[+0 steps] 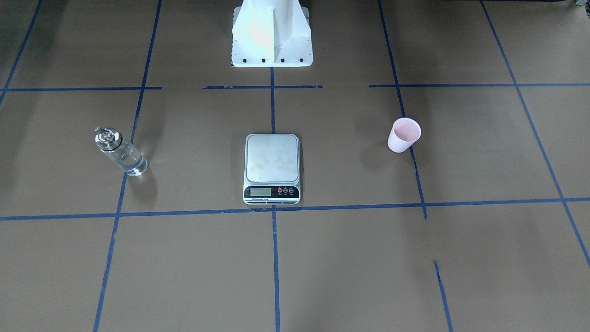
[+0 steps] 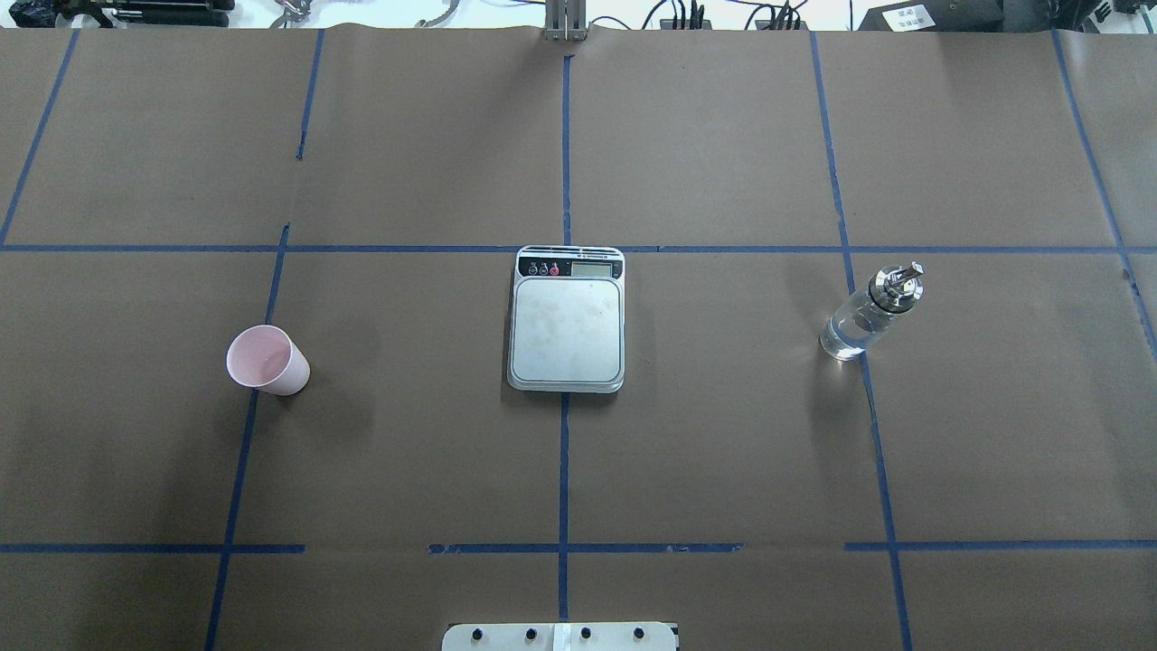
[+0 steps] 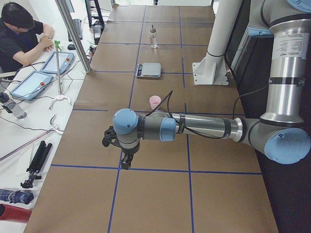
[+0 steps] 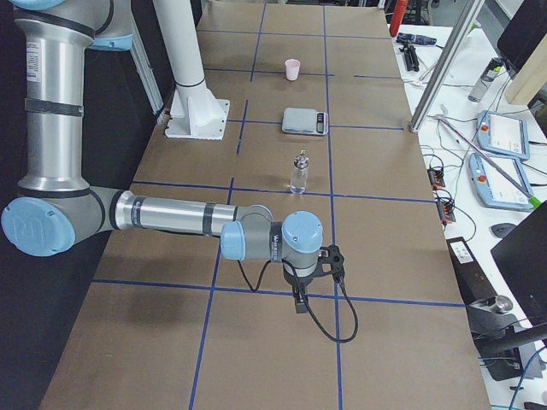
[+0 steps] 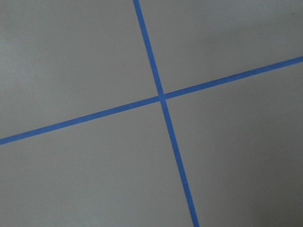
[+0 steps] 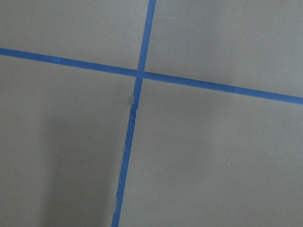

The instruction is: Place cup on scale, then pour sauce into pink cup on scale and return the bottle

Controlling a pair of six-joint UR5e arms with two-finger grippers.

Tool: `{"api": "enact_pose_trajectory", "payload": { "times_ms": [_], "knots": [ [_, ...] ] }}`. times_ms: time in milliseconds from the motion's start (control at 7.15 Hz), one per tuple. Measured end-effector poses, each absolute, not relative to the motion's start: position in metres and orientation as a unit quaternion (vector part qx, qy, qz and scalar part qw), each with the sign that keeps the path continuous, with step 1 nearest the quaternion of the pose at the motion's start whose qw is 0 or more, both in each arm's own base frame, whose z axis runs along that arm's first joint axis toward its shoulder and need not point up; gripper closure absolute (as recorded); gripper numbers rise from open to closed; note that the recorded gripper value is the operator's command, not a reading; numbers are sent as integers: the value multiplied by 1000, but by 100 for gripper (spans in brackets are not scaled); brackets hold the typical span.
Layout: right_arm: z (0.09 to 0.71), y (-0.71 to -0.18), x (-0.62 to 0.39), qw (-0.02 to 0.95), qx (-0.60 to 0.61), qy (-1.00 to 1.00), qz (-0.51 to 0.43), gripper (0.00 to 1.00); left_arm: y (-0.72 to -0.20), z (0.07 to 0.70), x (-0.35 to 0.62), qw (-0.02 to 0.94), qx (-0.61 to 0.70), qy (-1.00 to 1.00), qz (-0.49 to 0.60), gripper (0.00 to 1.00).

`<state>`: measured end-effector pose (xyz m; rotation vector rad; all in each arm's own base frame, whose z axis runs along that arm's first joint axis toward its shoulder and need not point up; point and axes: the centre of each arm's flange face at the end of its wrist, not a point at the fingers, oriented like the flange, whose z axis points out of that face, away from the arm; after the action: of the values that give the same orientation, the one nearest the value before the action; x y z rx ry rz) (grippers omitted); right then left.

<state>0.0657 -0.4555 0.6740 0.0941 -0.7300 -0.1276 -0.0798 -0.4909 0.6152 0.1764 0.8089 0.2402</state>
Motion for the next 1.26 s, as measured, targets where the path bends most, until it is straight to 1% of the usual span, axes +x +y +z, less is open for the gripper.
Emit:
{"api": "enact_pose_trajectory", "payload": {
  "times_ms": [420, 700, 979, 1259],
  "knots": [
    [666, -457, 65, 930, 59, -356, -72, 0, -488, 610, -80, 907, 103, 389, 126, 0],
    [658, -463, 63, 927, 95, -354, -86, 0, -492, 605, -79, 903, 136, 383, 140, 0],
    [640, -476, 58, 921, 134, -349, -105, 0, -500, 589, -77, 894, 189, 373, 164, 0],
    [623, -490, 54, 915, 170, -346, -122, 0, -507, 563, -74, 872, 272, 354, 201, 0]
  ]
}}
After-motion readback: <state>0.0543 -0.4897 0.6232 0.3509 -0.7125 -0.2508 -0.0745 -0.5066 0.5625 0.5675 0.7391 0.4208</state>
